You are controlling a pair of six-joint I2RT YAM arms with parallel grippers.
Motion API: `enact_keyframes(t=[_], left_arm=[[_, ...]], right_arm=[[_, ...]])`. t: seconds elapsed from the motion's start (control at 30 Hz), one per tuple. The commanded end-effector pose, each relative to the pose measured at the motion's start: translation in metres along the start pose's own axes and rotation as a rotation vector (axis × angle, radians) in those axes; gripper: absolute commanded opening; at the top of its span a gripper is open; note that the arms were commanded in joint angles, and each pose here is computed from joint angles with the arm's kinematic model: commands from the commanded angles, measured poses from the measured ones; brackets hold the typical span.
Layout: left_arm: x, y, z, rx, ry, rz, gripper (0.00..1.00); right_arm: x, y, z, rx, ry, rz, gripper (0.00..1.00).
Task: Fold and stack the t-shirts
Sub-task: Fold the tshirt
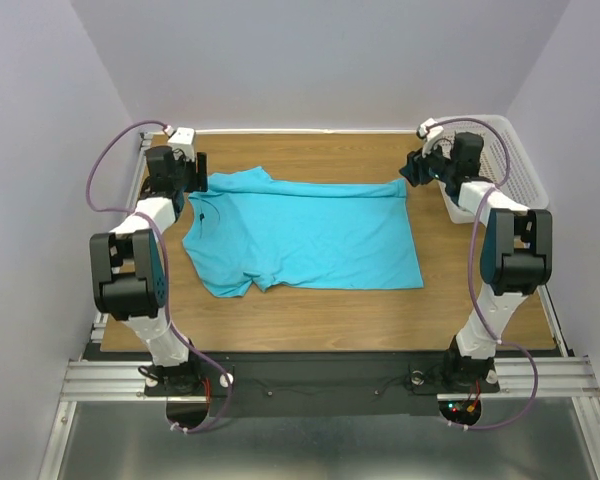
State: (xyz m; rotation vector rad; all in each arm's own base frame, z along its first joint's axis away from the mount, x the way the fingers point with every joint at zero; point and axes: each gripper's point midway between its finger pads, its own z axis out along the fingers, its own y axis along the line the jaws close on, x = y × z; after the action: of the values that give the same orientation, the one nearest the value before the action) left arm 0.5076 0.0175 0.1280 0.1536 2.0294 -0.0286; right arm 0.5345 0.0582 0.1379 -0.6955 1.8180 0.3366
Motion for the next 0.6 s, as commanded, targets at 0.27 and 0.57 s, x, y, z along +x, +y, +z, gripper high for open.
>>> enact_keyframes(t=[0.27,0.57], left_arm=[[-0.098,0.015,-0.005,0.086,-0.256,-0.211,0.96],[-0.063,-0.006,0.079,0.284,0.014,-0.371,0.86]], right_arm=[[-0.034,0.063,-0.038,-0.279,0.033,0.249,0.56],[-0.028,0.101,-0.061,-0.376,0.056,0.369,0.56]])
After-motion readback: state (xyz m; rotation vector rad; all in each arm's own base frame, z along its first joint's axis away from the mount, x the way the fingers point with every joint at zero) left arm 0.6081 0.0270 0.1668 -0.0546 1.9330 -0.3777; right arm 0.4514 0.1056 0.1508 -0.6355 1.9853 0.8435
